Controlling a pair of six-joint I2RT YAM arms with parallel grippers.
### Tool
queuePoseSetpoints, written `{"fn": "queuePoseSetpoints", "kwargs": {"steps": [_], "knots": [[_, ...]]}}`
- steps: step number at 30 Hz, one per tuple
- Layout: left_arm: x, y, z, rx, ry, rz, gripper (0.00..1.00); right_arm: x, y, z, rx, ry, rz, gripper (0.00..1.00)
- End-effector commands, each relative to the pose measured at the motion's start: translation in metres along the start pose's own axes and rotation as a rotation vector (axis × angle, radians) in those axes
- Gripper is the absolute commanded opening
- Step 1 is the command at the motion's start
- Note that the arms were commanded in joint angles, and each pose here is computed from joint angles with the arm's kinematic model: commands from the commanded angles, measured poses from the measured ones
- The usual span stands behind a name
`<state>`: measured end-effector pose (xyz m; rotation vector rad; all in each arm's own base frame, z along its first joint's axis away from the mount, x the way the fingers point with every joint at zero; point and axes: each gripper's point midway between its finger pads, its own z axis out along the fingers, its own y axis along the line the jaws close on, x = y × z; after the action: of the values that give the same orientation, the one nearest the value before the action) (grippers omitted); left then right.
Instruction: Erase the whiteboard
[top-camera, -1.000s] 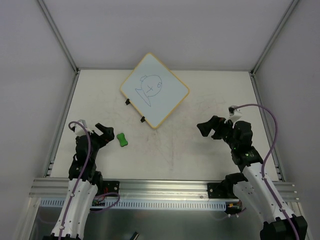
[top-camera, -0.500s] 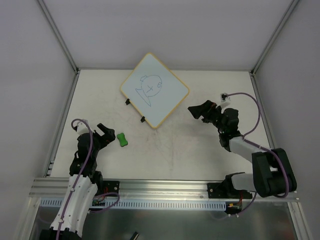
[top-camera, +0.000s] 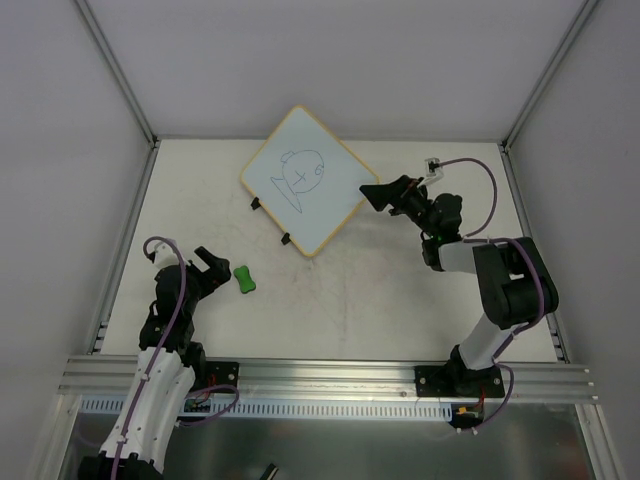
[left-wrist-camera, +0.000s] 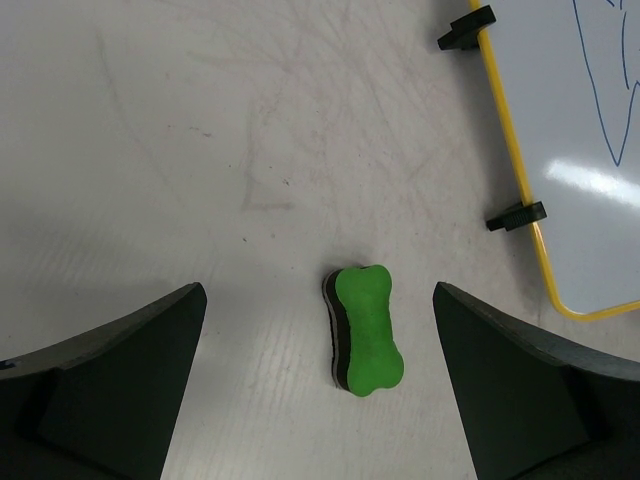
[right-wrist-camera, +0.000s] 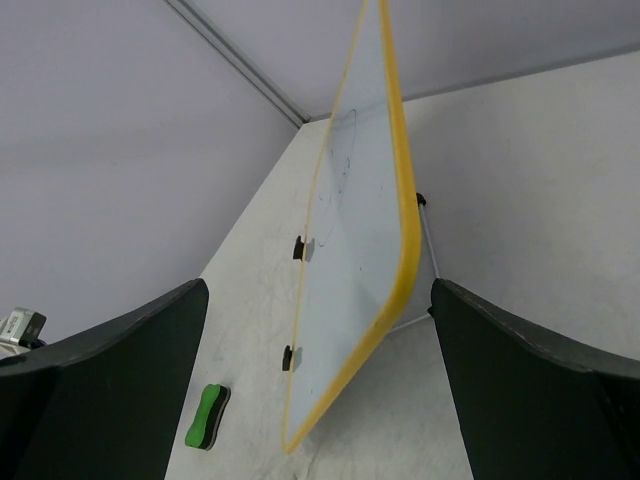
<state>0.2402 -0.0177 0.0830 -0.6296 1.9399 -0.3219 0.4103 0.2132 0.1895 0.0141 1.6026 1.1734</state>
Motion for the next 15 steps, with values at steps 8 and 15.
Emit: {"fn": "queuePoseSetpoints", "kwargs": {"steps": [8,15], "knots": [[-0.014,-0.012,-0.001,0.021,-0.011,-0.005,0.99,-0.011,0.025,0.026,-0.126,-0.022,-0.028,0.96],[-0.016,-0.027,-0.007,0.081,0.017,-0.024,0.99,-0.006,0.022,0.034,-0.146,0.006,0.005,0.82]]}}
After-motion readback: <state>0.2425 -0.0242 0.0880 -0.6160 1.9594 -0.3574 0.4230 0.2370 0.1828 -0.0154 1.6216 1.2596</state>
